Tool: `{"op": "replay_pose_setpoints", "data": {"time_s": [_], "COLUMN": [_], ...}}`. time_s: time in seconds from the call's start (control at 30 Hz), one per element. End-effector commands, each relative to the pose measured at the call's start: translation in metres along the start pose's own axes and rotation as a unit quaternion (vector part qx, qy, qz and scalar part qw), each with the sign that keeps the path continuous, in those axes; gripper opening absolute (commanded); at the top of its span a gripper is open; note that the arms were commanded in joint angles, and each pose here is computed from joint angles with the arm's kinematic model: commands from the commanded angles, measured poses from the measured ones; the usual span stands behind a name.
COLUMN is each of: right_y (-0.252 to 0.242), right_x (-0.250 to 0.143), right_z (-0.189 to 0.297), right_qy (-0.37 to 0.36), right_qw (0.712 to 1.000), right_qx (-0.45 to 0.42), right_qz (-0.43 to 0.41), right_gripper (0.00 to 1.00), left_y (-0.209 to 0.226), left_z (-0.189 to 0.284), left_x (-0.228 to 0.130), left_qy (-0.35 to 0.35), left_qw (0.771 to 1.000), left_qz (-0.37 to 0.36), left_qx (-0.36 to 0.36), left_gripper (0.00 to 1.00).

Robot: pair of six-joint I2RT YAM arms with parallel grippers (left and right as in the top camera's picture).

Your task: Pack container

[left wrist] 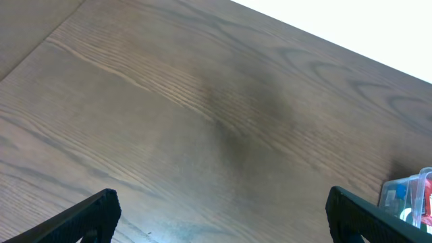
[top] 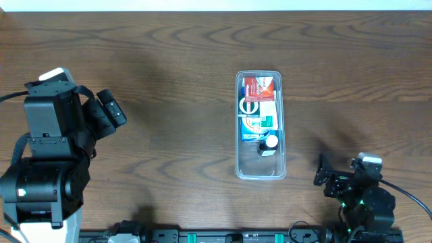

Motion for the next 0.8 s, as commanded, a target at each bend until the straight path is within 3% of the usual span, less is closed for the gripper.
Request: {"op": "replay_pose_setpoints", "data": {"time_s": [0.0,0.77], "right_y": [0.002,-0.002], "right_x": [-0.001,-0.033], "right_z": [-0.001,-0.025], "right_qy": [-0.002,0.031], "right_qw": [1.000,0.999], "right_qx": [0.007,0.009], "right_qz": [0.015,0.013], "right_gripper": [0.99,0.99], "left_y": [0.002,0.002], "left_z": [0.003,0.003], "left_x": [0.003,0.003], "left_qy": [-0.006,-0.006], "left_qw": [1.000,1.000], "left_qz": [-0.005,-0.006], "left_qx": [0.004,0.004], "left_gripper": [0.98,0.98]}}
Point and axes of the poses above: each gripper's point midway between its finger pads, its own z axis back along the fingers, its own y axis along the line the jaws close on, x = y × z, the point moved 4 cm from there along z, back along the fingers
